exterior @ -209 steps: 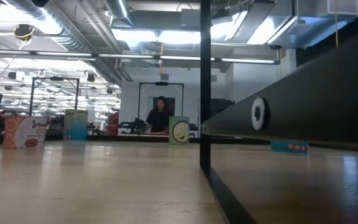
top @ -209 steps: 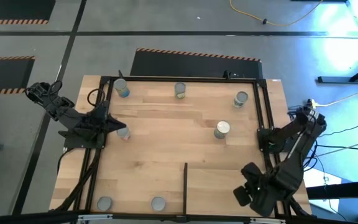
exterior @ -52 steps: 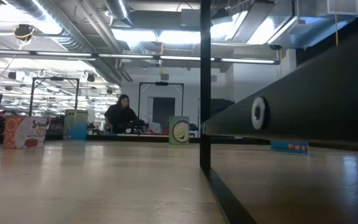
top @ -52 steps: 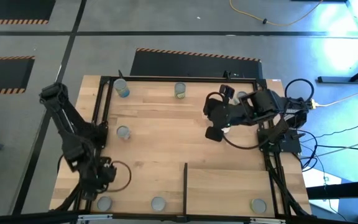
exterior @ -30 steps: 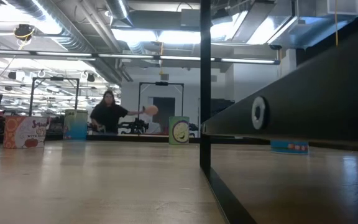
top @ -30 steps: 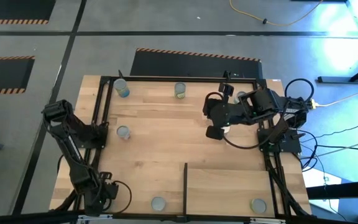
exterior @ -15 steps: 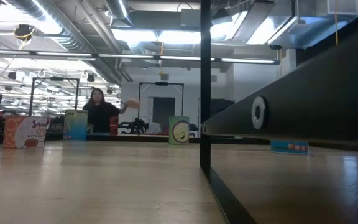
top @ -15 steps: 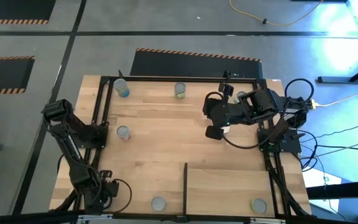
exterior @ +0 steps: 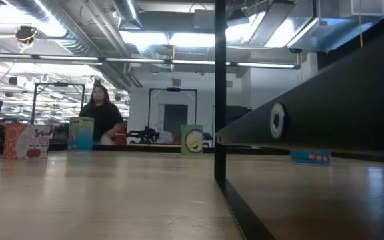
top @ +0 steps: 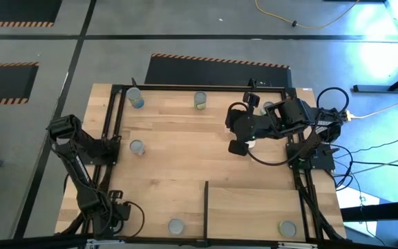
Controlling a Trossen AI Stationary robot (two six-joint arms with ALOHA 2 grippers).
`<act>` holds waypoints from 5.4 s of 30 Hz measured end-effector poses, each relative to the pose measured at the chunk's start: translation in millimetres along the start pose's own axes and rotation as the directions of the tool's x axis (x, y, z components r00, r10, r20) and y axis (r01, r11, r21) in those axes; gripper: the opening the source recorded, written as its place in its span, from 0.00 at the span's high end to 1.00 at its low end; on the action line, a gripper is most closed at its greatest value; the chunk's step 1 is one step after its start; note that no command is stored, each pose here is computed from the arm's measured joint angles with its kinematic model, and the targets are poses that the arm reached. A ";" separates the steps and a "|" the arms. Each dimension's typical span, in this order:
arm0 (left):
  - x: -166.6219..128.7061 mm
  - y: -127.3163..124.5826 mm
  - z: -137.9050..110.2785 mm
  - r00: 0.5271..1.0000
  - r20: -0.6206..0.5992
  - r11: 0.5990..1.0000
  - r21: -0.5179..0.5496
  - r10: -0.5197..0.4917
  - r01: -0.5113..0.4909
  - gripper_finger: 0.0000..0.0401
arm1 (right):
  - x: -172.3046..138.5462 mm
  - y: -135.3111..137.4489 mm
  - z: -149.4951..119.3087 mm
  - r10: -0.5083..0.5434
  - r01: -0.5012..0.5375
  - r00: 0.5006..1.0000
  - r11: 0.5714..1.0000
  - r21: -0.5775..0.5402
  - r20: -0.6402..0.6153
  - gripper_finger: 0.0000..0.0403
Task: Pick and place cans onto a shelf
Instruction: Put the canned tuna on the shelf
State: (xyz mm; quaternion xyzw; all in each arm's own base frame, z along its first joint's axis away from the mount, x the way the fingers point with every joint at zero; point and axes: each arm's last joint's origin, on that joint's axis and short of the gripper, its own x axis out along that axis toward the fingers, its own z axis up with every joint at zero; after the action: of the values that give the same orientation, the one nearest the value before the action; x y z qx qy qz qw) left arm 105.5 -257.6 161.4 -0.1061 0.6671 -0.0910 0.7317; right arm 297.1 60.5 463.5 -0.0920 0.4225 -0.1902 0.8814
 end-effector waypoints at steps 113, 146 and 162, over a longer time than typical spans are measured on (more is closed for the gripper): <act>-337.3 191.6 326.5 0.165 0.617 0.473 -0.377 0.770 -0.797 1.00 | -10.6 -19.1 -37.1 -0.218 0.214 0.974 0.975 0.066 0.068 0.96; -348.7 186.3 331.6 0.058 0.647 0.423 -0.425 0.760 -0.800 1.00 | -4.0 -27.2 -10.1 -0.359 0.293 0.906 0.915 0.278 0.226 0.77; -347.2 183.3 331.4 0.063 0.650 0.421 -0.412 0.758 -0.808 1.00 | 7.3 -10.3 -5.5 -0.513 0.475 0.830 0.856 0.207 0.218 0.77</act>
State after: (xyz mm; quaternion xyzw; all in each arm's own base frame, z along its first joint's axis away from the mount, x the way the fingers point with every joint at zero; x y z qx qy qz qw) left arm 401.5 25.1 471.9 0.2643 0.2302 0.3520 0.8679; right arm 294.3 48.0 458.2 -0.1591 0.2476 -0.4277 0.8547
